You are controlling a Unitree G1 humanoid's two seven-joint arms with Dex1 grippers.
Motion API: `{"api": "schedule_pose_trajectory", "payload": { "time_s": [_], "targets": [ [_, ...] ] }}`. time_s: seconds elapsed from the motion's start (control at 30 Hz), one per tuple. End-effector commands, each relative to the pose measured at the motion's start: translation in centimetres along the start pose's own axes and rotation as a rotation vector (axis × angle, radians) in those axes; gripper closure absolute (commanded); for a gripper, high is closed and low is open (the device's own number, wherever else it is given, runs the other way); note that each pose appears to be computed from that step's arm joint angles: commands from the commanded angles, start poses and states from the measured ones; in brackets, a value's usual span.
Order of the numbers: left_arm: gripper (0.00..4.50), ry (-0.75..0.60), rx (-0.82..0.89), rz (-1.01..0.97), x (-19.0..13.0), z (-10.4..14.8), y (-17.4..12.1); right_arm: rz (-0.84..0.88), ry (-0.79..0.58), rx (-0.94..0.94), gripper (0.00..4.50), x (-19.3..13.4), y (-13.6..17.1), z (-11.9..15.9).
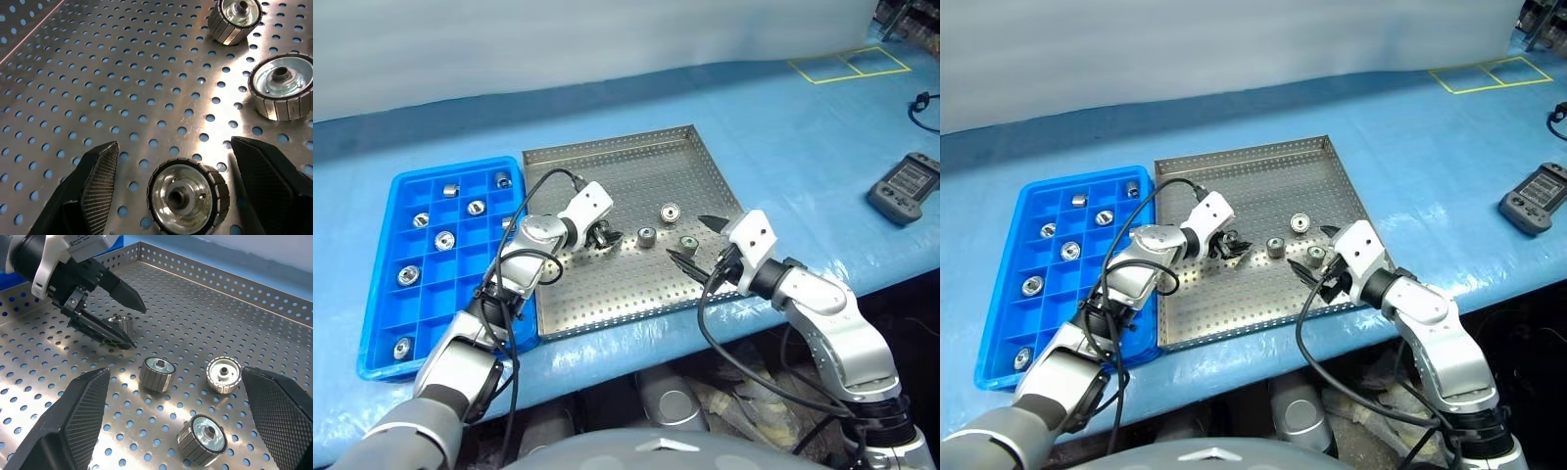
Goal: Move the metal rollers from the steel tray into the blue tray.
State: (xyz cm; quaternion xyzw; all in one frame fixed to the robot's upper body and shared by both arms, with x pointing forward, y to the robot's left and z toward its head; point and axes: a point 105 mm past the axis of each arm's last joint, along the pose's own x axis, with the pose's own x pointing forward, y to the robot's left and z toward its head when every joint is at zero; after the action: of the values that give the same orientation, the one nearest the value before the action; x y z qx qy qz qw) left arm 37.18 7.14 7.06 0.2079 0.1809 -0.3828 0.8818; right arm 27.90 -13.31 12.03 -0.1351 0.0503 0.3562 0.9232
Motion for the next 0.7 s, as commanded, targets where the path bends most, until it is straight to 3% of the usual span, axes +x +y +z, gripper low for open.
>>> {"api": "schedule_pose_trajectory", "payload": {
  "time_s": [0.03,0.17,0.3,0.43,0.7],
  "targets": [
    [0.52,-0.029,0.011,0.011,-0.23,0.89,0.07,0.01,-0.05,-0.025,0.0,0.09,0.03,1.28],
    [1.75,-0.029,0.013,0.007,-0.14,0.96,-0.12,0.012,-0.052,-0.026,0.0,0.11,0.06,1.34],
    [1.75,-0.029,0.012,0.009,-0.2,1.03,0.0,0.013,-0.052,-0.026,0.0,0.1,0.09,1.32],
    [2.58,-0.03,0.014,0.013,-0.37,0.99,0.13,0.015,-0.053,-0.025,0.0,0.16,0.11,1.33],
    [2.63,-0.029,0.007,0.018,-0.69,0.82,0.25,0.022,-0.057,-0.029,0.0,0.47,0.08,1.49]
  ]
}}
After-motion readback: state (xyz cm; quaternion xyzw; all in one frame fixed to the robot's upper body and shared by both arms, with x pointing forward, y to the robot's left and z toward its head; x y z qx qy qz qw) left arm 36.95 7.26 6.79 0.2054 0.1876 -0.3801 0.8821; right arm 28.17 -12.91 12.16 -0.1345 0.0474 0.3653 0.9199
